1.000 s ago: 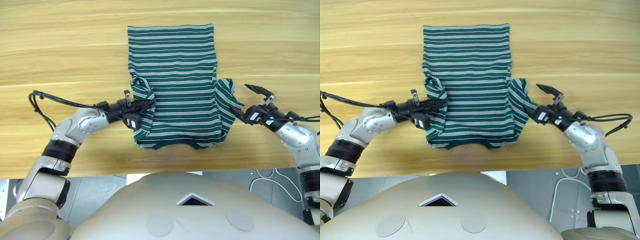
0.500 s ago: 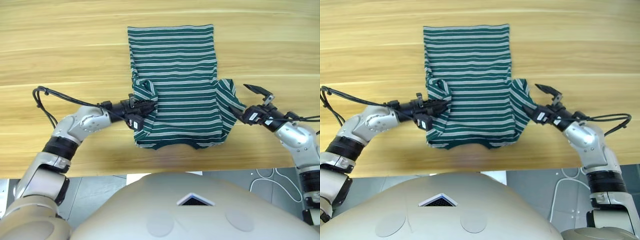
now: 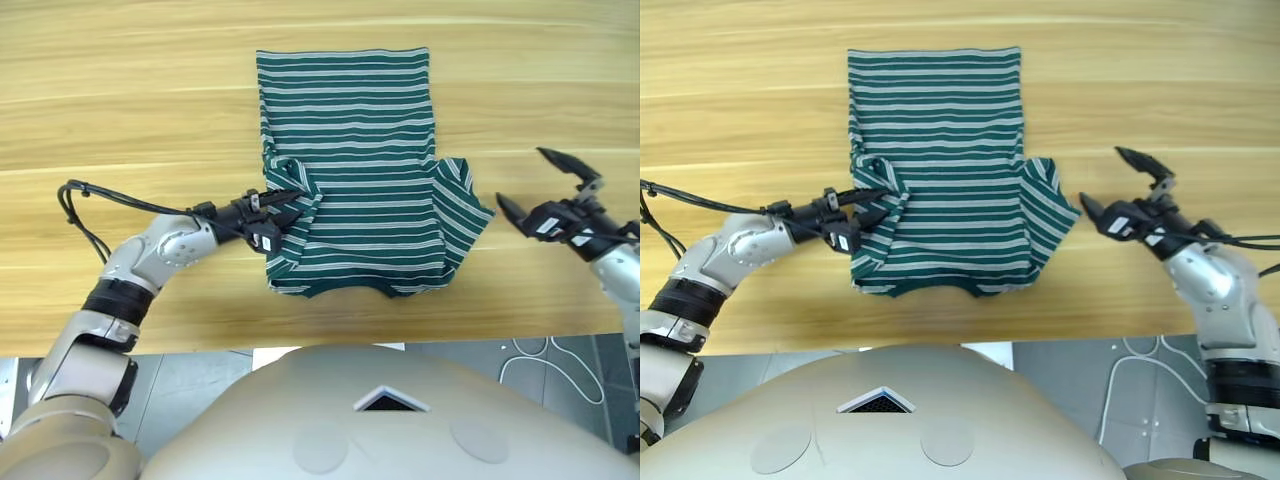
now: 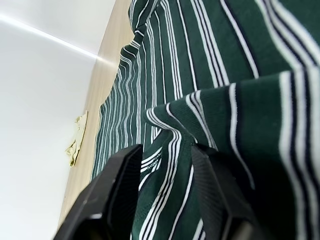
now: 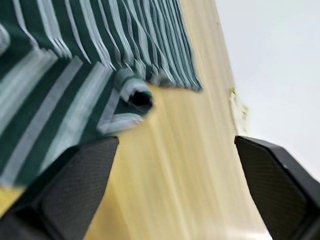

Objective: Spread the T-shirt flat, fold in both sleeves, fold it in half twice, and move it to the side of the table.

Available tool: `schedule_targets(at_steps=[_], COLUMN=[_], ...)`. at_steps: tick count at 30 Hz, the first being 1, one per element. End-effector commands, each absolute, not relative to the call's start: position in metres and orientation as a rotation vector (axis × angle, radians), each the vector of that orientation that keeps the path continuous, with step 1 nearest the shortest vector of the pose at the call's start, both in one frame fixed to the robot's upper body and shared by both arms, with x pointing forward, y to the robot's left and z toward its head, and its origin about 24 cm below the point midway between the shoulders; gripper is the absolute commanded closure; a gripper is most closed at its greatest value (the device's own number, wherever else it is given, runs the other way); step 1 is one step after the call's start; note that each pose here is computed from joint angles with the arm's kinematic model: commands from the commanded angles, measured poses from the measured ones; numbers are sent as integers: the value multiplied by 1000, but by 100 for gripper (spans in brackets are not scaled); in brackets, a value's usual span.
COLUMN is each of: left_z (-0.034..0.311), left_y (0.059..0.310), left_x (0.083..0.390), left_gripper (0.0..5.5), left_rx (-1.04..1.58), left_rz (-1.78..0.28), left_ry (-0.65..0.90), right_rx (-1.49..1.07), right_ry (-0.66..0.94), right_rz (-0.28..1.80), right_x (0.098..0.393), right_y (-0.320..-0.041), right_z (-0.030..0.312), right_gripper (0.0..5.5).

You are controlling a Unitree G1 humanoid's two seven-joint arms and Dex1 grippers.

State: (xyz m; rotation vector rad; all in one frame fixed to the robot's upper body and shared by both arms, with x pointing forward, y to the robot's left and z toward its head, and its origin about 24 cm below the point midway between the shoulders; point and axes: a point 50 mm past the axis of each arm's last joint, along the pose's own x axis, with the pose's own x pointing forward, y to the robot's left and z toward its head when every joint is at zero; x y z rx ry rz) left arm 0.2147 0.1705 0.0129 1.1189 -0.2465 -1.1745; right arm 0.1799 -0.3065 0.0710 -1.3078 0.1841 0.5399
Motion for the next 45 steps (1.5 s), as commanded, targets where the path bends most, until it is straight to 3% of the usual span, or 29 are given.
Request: schedule_targets(at_steps=[1, 7, 17, 31, 40, 45], left_z=[12, 11, 12, 13, 16, 16], left_y=[170, 169, 167, 165, 172, 169], left_x=[213, 214, 217, 216, 214, 214], left_gripper=[370, 370, 370, 366, 366, 366], left_rx=[1119, 1126, 1131, 1131, 1120, 1115], left_rz=[-1175, -1153, -1131, -1123, -1097, -1113], left_ry=[-253, -262, -285, -308, -312, -315], right_rx=[-1436, -1379, -1326, -1287, -1285, -1277], right_ry=[404, 455, 369, 357, 357, 357], right_rz=[624, 799, 904, 919, 905, 917], right_x=[159, 145, 146, 149, 156, 156], right_y=[-321, -302, -281, -277, -279, -276], right_z=[54, 27, 23, 17, 11, 8], right_gripper=[123, 123, 123, 357, 541, 547])
